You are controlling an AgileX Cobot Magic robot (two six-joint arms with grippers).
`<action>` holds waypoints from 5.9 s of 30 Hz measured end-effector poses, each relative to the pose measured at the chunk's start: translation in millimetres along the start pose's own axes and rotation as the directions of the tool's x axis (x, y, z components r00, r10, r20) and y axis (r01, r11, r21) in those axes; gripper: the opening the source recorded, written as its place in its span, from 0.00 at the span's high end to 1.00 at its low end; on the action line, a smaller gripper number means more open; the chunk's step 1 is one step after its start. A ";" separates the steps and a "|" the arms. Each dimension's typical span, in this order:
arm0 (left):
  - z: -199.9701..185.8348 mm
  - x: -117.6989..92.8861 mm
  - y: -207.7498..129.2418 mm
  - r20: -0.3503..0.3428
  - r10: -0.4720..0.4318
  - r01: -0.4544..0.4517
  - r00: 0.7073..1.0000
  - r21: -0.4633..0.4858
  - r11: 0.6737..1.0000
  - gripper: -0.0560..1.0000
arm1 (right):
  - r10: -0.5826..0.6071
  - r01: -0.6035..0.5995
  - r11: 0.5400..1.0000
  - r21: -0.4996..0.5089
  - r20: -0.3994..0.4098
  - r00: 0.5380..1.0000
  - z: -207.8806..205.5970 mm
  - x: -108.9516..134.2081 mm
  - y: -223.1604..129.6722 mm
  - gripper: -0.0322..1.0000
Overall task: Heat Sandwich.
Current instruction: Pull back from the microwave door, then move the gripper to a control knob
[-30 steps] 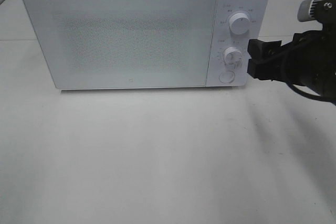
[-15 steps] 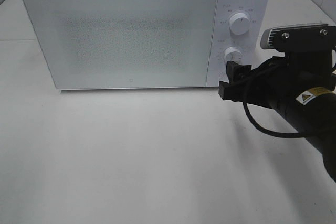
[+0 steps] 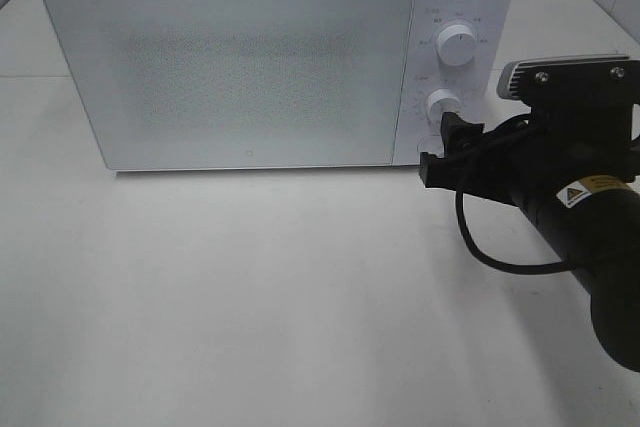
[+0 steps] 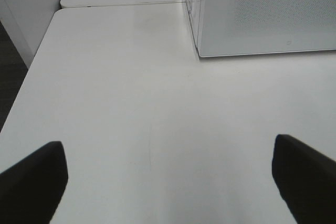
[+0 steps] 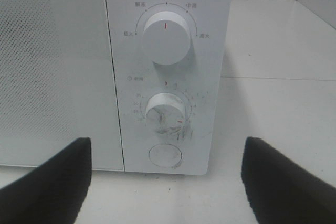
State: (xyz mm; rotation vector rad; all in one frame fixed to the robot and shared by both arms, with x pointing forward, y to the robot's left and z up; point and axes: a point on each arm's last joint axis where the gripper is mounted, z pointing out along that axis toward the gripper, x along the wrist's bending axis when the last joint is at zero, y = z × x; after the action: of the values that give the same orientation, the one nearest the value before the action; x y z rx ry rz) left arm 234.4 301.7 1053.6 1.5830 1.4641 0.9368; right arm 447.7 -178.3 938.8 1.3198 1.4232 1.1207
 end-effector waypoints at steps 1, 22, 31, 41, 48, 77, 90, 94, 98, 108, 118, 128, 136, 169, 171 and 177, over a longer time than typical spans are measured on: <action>0.0 0.0 0.0 0.000 0.000 0.000 1.000 0.000 1.000 0.01 | 0.002 -0.002 1.000 -0.003 0.001 1.000 0.0 -0.1 0.3 0.23; 0.0 0.0 0.0 0.000 0.000 0.000 1.000 0.000 1.000 0.01 | -0.015 0.013 0.999 0.035 0.047 0.999 27.9 -3.3 -8.7 0.23; 0.0 0.0 0.0 0.000 0.000 0.000 1.000 0.000 1.000 0.01 | 0.020 -0.022 0.999 0.050 0.036 0.999 56.1 2.7 -12.2 0.23; 0.0 0.0 0.0 0.000 0.000 0.000 1.000 0.000 1.000 0.01 | 0.033 -0.036 0.997 0.063 0.039 0.999 84.7 1.0 -14.1 0.23; 0.0 0.0 0.0 0.000 0.000 0.000 1.000 0.000 1.000 0.01 | 0.031 -0.033 0.996 0.078 0.026 0.999 100.9 3.1 -18.9 0.23; 0.0 0.0 0.0 0.000 0.000 0.000 1.000 0.000 1.000 0.01 | 0.045 -0.047 0.994 0.098 0.017 0.999 115.0 4.9 -20.1 0.55; 0.0 0.0 0.0 0.000 0.000 0.000 1.000 0.000 1.000 0.01 | 0.045 -0.047 0.994 0.098 0.017 0.999 115.0 4.9 -20.1 0.55; 0.0 0.0 0.0 0.000 0.000 0.000 1.000 0.000 1.000 0.01 | 0.050 -0.052 0.994 0.098 0.017 0.999 115.0 4.9 -20.1 0.55; 0.0 0.0 0.0 0.000 0.000 0.000 1.000 0.000 1.000 0.01 | 0.073 -0.075 0.992 0.098 0.020 0.997 115.0 4.9 -20.1 0.55; 0.0 0.0 0.0 0.000 0.000 0.000 1.000 0.000 1.000 0.01 | 0.180 -0.181 0.979 0.091 0.021 0.984 115.1 5.6 -19.8 0.55; 0.0 0.0 0.0 0.000 0.000 0.000 1.000 0.000 1.000 0.01 | 0.438 -0.438 0.896 0.076 0.021 0.899 115.1 4.3 -20.0 0.55; 0.0 0.0 0.0 0.000 0.000 0.000 1.000 0.000 1.000 0.01 | 0.670 -0.670 0.740 0.057 0.022 0.742 114.8 3.9 -21.9 0.55; 0.0 0.0 0.0 0.000 0.000 0.000 1.000 0.000 1.000 0.01 | 0.811 -0.812 0.582 0.052 0.035 0.584 114.4 3.7 -22.3 0.54; 0.0 0.0 0.0 0.000 0.000 0.000 1.000 0.000 1.000 0.01 | 0.939 -0.940 -0.342 0.001 0.051 -0.341 113.8 2.9 -22.8 0.54; 0.0 0.0 0.0 0.000 0.000 0.000 1.000 0.000 1.000 0.01 | 0.938 -0.939 -0.344 0.001 0.051 -0.343 113.6 2.8 -23.0 0.54; 0.0 0.0 0.0 0.000 0.000 0.000 1.000 0.000 1.000 0.01 | 0.946 -0.947 -0.320 0.002 0.050 -0.320 113.7 2.8 -22.9 0.54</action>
State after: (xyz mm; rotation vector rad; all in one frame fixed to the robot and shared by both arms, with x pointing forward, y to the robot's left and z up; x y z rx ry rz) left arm 234.4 301.7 1053.6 1.5830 1.4641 0.9368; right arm 553.4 -170.2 891.8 2.6778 -0.3192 2.0261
